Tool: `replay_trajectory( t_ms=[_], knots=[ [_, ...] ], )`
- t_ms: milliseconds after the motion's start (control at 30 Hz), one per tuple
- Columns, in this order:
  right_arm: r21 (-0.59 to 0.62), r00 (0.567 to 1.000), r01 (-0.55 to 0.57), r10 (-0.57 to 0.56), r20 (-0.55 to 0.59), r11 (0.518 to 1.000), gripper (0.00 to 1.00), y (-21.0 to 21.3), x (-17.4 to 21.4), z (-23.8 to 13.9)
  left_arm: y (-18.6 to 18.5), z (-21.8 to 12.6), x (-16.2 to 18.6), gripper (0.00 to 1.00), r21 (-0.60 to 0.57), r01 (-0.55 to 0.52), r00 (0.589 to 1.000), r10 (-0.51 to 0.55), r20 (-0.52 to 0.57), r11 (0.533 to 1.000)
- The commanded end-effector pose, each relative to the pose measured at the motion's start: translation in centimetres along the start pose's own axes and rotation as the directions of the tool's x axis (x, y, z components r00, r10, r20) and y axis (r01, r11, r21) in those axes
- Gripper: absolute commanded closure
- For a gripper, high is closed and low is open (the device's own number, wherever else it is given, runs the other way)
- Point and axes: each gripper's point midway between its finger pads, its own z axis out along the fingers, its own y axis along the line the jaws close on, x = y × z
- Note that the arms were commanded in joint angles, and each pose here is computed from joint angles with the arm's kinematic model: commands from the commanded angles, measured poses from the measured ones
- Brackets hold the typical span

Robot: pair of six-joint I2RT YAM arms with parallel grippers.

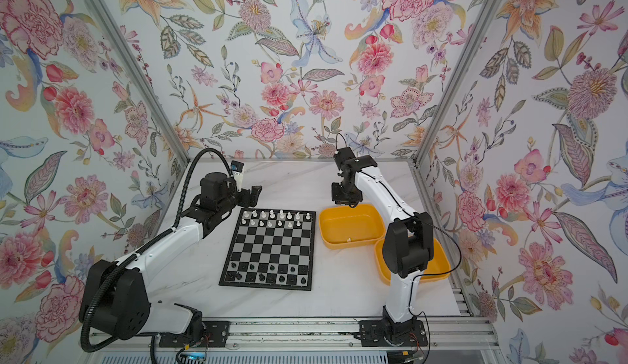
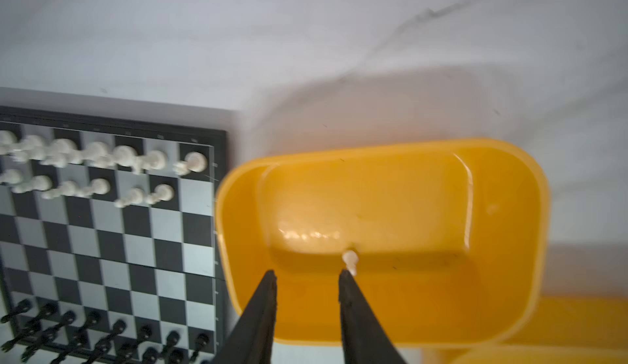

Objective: Set up the chess pieces on the board
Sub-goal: 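Swing the open right gripper over the nearer yellow tray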

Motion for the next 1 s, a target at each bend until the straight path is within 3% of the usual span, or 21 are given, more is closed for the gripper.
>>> replay_trajectory(
  t_ms=[0, 133, 333, 467, 667, 967],
  knots=[
    [0.123, 0.996, -0.067, 0.073, -0.042, 0.990, 0.68, -6.1, 3.7, -0.6, -0.6, 1.1, -2.2, 0.14, 0.048, 0.009, 0.999, -0.012, 0.052, 0.999],
    [0.182, 0.977, -0.188, 0.202, -0.066, 0.965, 0.69, -11.5, 8.6, -1.1, -1.9, 2.6, -3.3, 0.14, 0.089, -0.001, 0.998, -0.004, 0.063, 0.996],
    [0.248, 0.933, -0.316, 0.348, -0.094, 0.916, 0.71, -16.2, 15.2, -0.7, -4.3, 5.8, -3.7, 0.14, 0.147, -0.014, 0.999, 0.008, 0.043, 0.989],
    [0.201, 0.883, -0.452, 0.468, -0.038, 0.869, 0.71, -18.3, 16.0, -1.3, -5.6, 7.2, -4.7, 0.14, 0.175, -0.031, 0.999, 0.023, 0.046, 0.984],
    [0.267, 0.815, -0.543, 0.576, -0.061, 0.796, 0.72, -20.8, 17.5, 1.0, -7.0, 8.7, -5.9, 0.14, 0.199, -0.042, 0.998, 0.031, 0.058, 0.979],
    [0.290, 0.713, -0.665, 0.701, -0.029, 0.688, 0.73, -25.7, 16.2, 4.1, -7.3, 9.4, -6.7, 0.14, 0.192, -0.032, 0.997, 0.019, 0.071, 0.981]
  ],
)
